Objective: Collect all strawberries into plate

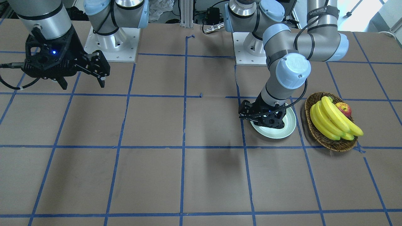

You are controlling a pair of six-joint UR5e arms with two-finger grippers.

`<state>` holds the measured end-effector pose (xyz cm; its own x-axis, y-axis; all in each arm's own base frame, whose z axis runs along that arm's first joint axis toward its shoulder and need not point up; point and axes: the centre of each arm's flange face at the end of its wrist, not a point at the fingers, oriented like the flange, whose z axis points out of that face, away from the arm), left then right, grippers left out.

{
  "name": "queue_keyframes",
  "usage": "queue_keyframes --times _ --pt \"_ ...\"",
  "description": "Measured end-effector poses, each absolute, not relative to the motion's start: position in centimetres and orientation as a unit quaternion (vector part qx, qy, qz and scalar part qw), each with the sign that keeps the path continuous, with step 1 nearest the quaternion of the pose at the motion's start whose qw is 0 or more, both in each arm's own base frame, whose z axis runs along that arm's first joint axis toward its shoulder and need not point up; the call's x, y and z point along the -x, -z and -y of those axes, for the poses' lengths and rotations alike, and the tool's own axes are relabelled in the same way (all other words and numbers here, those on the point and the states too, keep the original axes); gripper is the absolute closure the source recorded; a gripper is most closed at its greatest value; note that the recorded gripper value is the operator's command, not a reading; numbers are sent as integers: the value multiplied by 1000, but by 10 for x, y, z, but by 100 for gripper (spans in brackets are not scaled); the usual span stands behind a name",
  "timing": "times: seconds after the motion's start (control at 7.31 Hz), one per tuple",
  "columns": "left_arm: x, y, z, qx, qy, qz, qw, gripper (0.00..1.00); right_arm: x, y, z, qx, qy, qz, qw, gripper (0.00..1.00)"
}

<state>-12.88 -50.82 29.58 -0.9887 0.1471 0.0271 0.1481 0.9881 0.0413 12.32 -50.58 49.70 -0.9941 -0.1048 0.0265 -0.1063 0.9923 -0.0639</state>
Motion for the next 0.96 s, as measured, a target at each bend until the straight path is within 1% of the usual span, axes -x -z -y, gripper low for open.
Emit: queue_keyframes --times 0.14,0.41,0.68,0.96 --pt "149 -342 515 82 -1 997 14 0 -123 -497 506 -53 -33 998 12 0" --pt "156 -423 519 86 -59 995 -4 0 -123 -498 506 -53 -34 998 12 0" --pt "150 -461 516 81 -100 992 -14 0 -123 -498 507 -53 -34 998 12 0" --pt "149 -480 507 82 -93 992 -14 0 -123 -498 506 -53 -34 998 12 0"
